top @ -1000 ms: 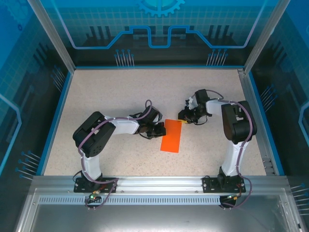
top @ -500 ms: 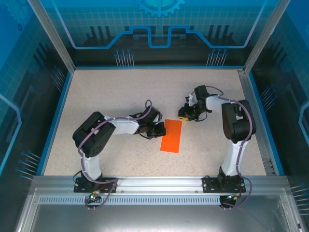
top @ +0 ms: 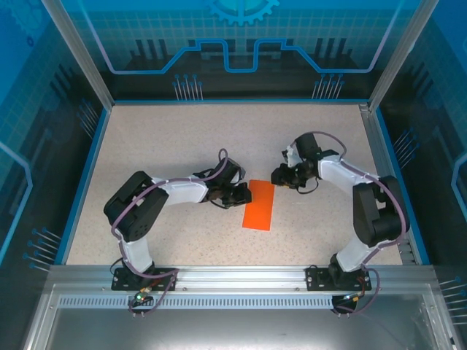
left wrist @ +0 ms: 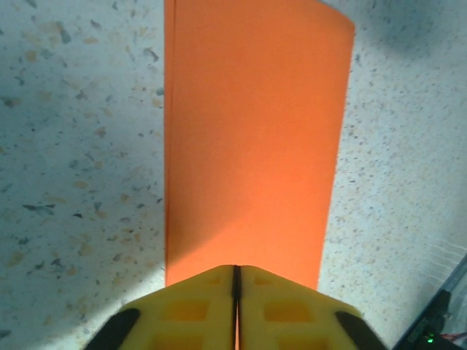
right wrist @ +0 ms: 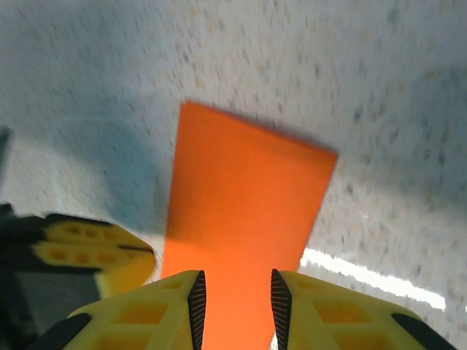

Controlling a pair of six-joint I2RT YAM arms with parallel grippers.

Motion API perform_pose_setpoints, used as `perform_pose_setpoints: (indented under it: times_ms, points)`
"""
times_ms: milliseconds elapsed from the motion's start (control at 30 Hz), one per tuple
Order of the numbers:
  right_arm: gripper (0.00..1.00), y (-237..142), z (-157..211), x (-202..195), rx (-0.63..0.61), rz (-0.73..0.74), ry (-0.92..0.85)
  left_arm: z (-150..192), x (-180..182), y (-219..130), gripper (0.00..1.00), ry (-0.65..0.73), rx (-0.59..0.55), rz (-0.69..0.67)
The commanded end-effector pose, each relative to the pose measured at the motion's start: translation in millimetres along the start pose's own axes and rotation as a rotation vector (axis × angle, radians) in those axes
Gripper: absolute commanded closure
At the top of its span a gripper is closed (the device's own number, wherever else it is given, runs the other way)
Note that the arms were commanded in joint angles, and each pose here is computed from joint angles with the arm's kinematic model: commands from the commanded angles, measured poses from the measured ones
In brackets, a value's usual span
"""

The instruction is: Fold a paper plane with a square sheet of paper (pick it up from the middle)

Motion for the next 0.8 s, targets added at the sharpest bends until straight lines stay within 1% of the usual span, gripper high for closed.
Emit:
perform_pose_setpoints:
  times_ms: [0,167,233,267,433,600,767]
  points:
    - [0.68,5.6,25.5,-5.0,0.038,0.029,0.022,3.2,-8.4,-12.7,0.85,0.011,-0.008,0.005]
    - [0.69,20.4,51.7,0.9,0.095,0.011,0.0,11.3,-3.9,-22.5,0.67,0.002,-0.021,0.008]
    - [0.7,23.7,56.5,3.7,0.105,0.004,-0.003,14.7,0.4,-23.4,0.64,-0.01,-0.012,0.006]
    - [0.7,25.0,58.6,4.6,0.106,0.001,-0.005,16.2,2.1,-23.2,0.61,-0.017,-0.007,0.013]
    - [0.74,31.2,65.5,-0.2,0.113,0.026,0.005,21.9,6.8,-19.8,0.6,-0.047,0.015,0.046]
    - [0.76,40.7,67.3,-0.5,0.14,-0.036,0.002,21.6,11.2,-13.4,0.58,-0.067,0.021,0.038]
    - [0.77,49.7,70.3,-9.1,0.153,-0.01,0.019,20.9,10.6,-10.3,0.59,-0.07,0.038,0.042]
Point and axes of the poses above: each hand's point on the last joint's axis, 136 mm out from that joint toward the fingers, its own y axis out along the fingers, its own x axis along the line the jaws close on, z = x × y, the point moved 9 cm from there along -y, back along the fingers, and after that the axes turned 3 degrees about y, right-handed, at the moved point
